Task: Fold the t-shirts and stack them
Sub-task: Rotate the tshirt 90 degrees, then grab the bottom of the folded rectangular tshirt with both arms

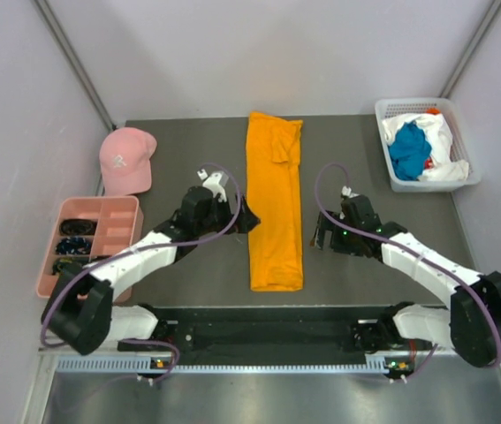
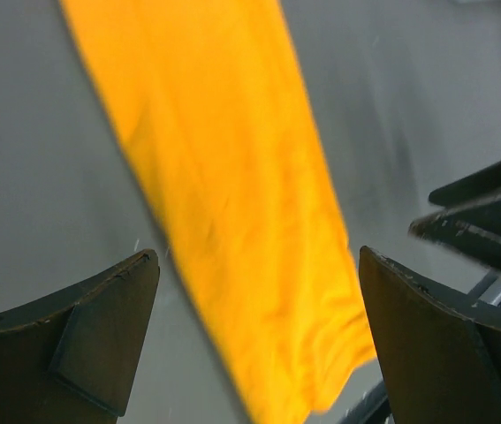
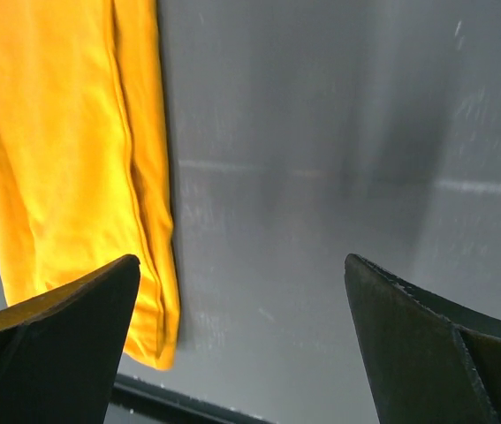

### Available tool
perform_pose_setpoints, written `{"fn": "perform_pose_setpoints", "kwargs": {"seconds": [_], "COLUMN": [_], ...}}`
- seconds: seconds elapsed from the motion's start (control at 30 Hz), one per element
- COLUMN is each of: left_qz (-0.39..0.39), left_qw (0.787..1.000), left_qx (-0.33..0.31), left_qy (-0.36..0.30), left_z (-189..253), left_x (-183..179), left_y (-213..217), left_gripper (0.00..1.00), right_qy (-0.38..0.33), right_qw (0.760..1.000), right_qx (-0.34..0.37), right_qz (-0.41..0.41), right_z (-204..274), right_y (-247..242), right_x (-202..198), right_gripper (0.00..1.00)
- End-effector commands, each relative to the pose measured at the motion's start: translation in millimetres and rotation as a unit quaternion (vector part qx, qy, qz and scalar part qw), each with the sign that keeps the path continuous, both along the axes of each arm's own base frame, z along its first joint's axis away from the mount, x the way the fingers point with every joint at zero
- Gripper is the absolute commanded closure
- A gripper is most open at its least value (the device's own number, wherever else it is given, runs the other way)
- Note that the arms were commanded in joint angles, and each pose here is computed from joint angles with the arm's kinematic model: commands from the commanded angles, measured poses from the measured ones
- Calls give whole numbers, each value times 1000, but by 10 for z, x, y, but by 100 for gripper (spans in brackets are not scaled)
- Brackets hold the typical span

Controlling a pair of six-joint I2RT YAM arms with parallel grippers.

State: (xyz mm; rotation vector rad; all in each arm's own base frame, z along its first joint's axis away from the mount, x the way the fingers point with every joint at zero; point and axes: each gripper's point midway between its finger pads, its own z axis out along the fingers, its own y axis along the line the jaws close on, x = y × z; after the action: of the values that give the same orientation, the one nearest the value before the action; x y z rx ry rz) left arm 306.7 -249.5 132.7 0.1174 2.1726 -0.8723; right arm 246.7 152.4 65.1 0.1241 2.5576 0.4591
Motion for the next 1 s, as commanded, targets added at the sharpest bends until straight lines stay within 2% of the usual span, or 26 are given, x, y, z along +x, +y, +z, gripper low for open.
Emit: {"fn": "perform_pose_setpoints", "kwargs": {"seconds": [0.0, 0.07, 0.2, 0.27, 0.43, 0.63, 0.83, 0.97], "left_qz": [15, 14, 1, -3, -13, -37, -54, -60], "left_qw": [1000, 1000, 999, 999, 999, 996, 994, 994], "left_qx": [8, -5, -29, -49, -36, -43, -39, -31], "left_qy": [0, -3, 19, 16, 33, 66, 84, 90], "left_z": [54, 101, -171, -174, -481, -662, -737, -832], "left_x": [-385, -508, -816, -863, -1025, -1210, -1424, -1552], "left_y": [157, 189, 215, 171, 106, -47, -128, -148], "left_gripper": [1, 1, 1, 1, 1, 1, 1, 1], "right_qy": [-12, -11, 0, 9, 23, 40, 52, 66], "right_qw": [997, 996, 989, 988, 989, 988, 986, 987], "right_qx": [70, 88, 149, 156, 145, 147, 152, 145], "right_qz": [1, 7, 14, 21, 24, 39, 39, 36], "right_z": [104, 86, 64, 15, -56, -118, -205, -321], "right_y": [213, 255, 386, 430, 482, 613, 686, 712], "right_x": [-121, -235, -395, -486, -603, -759, -894, -963], "right_gripper": [1, 1, 1, 1, 3, 12, 28, 32]}}
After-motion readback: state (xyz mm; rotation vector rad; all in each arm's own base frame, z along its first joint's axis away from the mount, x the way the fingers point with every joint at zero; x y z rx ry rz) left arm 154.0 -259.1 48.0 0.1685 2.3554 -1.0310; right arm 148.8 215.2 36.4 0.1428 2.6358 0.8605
